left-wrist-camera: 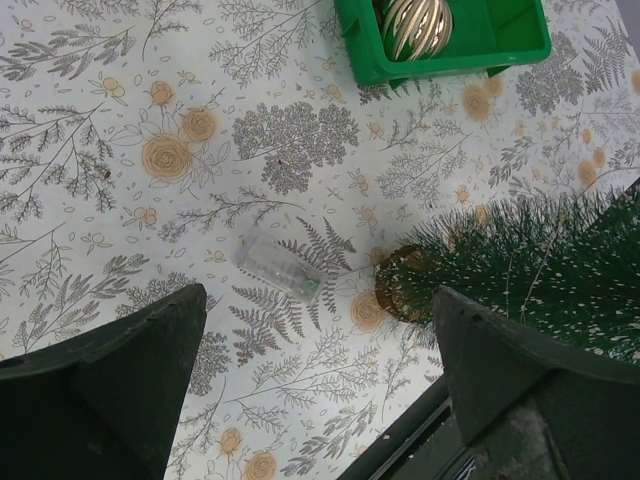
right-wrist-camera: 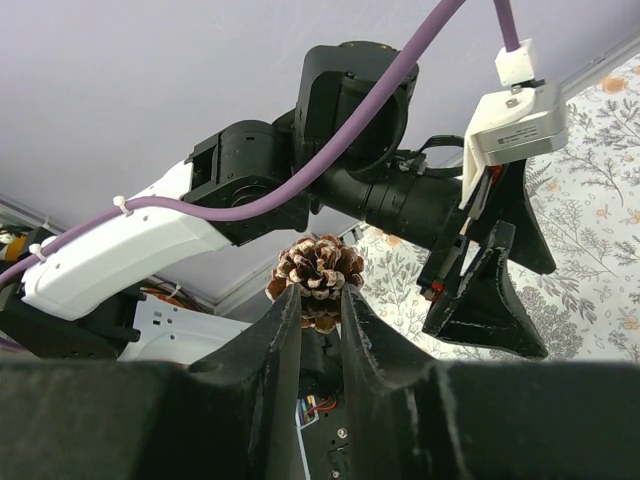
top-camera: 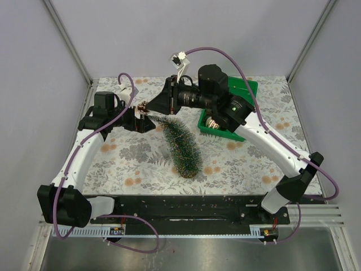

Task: Decorate the small christmas tree

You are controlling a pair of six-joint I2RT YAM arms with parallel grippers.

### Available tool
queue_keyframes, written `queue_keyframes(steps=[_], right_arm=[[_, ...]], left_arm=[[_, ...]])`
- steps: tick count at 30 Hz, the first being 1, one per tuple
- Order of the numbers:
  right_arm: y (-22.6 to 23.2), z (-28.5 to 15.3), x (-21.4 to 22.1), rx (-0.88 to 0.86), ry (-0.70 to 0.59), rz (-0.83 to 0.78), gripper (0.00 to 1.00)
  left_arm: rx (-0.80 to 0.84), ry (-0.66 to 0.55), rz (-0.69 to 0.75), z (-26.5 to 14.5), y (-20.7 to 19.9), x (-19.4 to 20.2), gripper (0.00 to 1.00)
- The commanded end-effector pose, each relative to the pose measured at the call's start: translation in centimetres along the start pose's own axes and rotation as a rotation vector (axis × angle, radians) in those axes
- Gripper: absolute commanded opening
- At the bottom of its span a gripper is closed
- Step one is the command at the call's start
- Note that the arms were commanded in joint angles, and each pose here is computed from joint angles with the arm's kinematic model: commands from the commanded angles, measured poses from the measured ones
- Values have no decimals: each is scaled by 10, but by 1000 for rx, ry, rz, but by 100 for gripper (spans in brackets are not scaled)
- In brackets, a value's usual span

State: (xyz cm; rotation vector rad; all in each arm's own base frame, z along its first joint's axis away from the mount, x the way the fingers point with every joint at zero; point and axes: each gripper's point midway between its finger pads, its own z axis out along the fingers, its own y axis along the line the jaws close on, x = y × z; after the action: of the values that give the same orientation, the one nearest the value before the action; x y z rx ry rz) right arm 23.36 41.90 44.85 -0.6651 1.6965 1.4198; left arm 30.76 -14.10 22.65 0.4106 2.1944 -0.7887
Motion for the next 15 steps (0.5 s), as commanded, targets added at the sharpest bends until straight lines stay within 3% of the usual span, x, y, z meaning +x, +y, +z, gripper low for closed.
queue_keyframes(steps=[1,15], right_arm=[[23,3,-20,-48,-70,-53,5],[21,6,-18,-37,-70,-62,4]], left_arm=[[-9,-50,16,-2,2,-11,99],[-12,-51,12,-3,3,-11,99]])
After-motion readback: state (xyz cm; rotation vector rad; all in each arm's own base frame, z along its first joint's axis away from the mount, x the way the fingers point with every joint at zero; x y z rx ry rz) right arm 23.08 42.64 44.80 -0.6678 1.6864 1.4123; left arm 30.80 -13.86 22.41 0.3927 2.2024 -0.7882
